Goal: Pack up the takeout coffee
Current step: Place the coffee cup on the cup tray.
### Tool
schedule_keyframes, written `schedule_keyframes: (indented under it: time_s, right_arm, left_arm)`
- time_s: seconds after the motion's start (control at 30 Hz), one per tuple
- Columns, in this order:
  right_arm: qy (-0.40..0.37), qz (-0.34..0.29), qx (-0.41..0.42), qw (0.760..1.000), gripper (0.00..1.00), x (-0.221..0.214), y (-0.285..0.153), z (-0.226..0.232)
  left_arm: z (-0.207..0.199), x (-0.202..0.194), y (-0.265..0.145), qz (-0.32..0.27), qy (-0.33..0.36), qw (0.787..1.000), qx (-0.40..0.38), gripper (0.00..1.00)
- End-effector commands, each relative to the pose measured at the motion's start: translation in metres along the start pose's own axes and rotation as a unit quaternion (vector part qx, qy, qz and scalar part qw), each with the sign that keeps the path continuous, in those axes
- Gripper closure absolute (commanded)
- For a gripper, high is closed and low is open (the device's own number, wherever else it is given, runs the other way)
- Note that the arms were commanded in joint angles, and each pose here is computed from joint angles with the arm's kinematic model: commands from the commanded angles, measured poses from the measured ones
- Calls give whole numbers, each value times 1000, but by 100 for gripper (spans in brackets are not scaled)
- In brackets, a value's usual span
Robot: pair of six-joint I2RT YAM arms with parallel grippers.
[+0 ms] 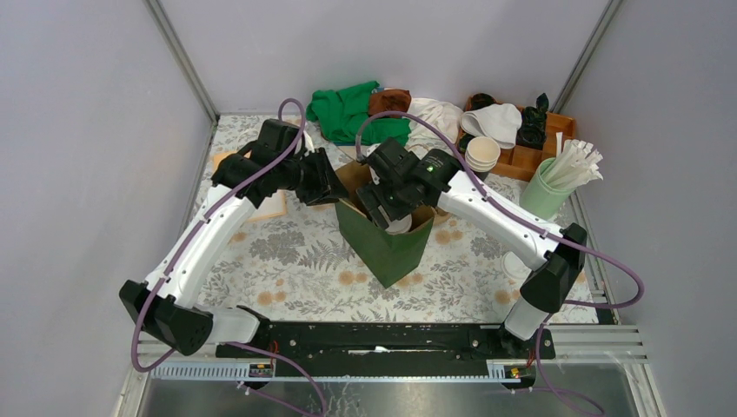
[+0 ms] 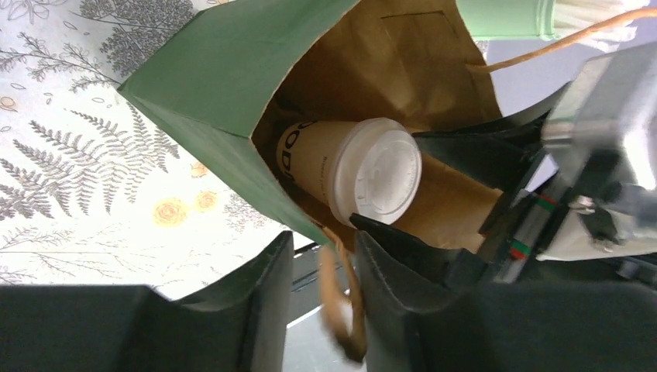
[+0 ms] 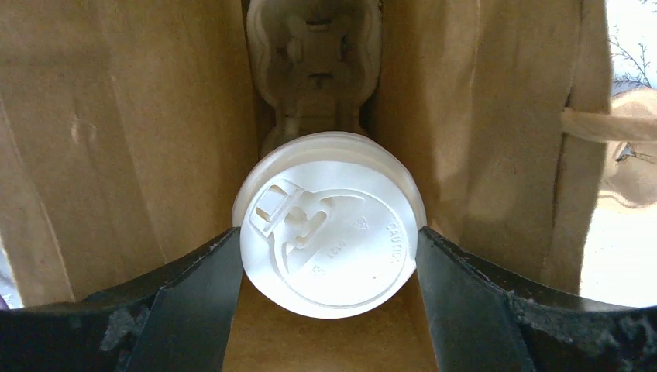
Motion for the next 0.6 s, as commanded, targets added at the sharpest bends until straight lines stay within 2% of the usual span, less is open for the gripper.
schedule_keyframes:
  time_s: [0.0,0.17,0.27,0.37,0.47,0.57]
  right_arm:
    - [5,10,0,1000,43,-5,-4,3]
    - [3,7,8,1000,43,-4,-5,4]
    - [-3,-2,8,1000,43,-4,-8,3]
    - [-7,-8,9,1000,44,-4,-10,3]
    - [-6,-14,14,1000,44,-4,-11,4]
    - [-7,-14,17,1000,44,-6,-11,5]
  left_arm:
    - [-25,14,-32,-45,56,997,-21,53]
    - [-47,42,-63,-107,112,988,-14,38]
    - [-47,66,-73,-141,121,982,-21,38]
    - [-41,87,-75,-159,154,975,-34,45]
    - [-39,96,-61,-151,217,963,-51,46]
    - [-37,98,-39,-133,268,950,-88,40]
Point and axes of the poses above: each gripper's point midway between its finger pads, its own y axis out along the fingers, its own z axis along the line the jaws close on, x = y × z, the point moved 5 cm from there along -y, back along the fingers, and after that the axes turned 8 degrees about -y, right-handed, at the moved point
